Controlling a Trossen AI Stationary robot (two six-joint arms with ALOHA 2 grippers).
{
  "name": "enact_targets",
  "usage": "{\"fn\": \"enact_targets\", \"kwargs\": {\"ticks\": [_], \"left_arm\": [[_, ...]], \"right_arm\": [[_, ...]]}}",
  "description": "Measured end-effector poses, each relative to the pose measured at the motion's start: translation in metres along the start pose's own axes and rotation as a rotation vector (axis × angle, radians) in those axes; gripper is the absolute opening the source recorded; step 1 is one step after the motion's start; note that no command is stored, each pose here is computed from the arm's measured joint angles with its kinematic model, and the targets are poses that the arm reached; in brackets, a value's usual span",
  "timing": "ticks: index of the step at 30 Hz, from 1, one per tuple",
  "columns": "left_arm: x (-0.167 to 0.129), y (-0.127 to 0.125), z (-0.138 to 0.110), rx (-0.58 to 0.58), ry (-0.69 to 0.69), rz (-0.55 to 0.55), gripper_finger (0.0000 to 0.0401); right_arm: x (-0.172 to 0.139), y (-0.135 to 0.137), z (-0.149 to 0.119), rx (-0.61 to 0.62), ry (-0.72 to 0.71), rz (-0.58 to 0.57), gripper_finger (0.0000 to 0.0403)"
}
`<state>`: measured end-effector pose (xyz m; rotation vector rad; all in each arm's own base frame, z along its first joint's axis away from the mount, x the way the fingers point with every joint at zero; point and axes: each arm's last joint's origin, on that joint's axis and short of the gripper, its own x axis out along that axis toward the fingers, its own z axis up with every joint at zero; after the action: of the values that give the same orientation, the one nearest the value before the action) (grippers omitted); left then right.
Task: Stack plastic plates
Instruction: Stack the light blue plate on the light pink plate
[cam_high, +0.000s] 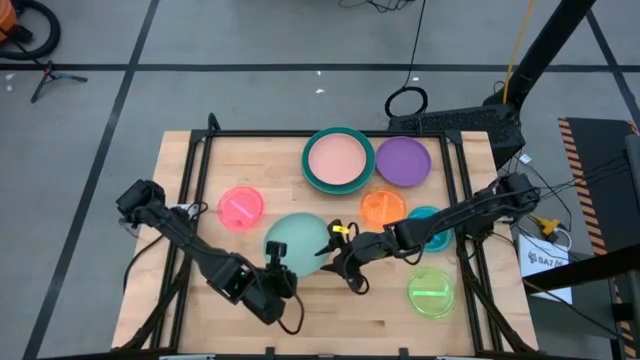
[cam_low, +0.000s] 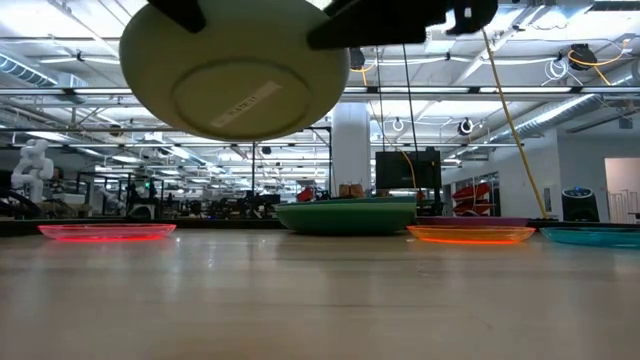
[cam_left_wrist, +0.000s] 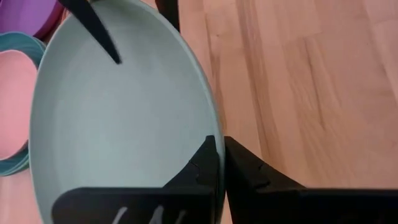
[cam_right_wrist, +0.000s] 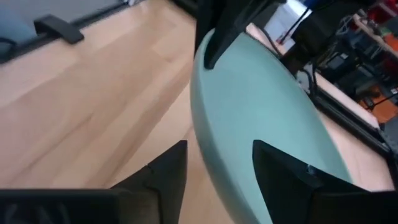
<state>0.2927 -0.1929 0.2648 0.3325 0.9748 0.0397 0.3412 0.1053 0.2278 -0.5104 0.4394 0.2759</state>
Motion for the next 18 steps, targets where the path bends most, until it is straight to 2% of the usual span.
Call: {"fn": "enact_targets", "kwargs": {"ticks": [4,6,9,14,18], "left_arm": [[0.0007,0.0009,0.0002,0.017,0.002,0.000,0.0011],[0.0015,0.0025,0.0006,0.014,0.004,0.002,0.0014],[0.0035,0.0062,0.0012,0.001,0.011,0.009,0.0040],[0.0047,0.0094,0.0018,-0.029,0.007,0.038,0.0102],[0.0039,0.0101,-0.0006,0.028,0.017,0.086,0.0143]], "right_arm": [[0.0030,0.0008,-0.0021,-0.023,0.008,0.000,0.0129],[0.0033,0.0015,-0.0029,-0.041,0.013,0.009,0.0089],[0.0033,0.0036,-0.0044,-0.092,0.021,0.042,0.0023],[0.0032,0.0060,-0.0037,-0.109,0.026,0.023,0.0012],[0.0027,0.0049,-0.0054,-0.121,0.065,-0.018,0.0006]]}}
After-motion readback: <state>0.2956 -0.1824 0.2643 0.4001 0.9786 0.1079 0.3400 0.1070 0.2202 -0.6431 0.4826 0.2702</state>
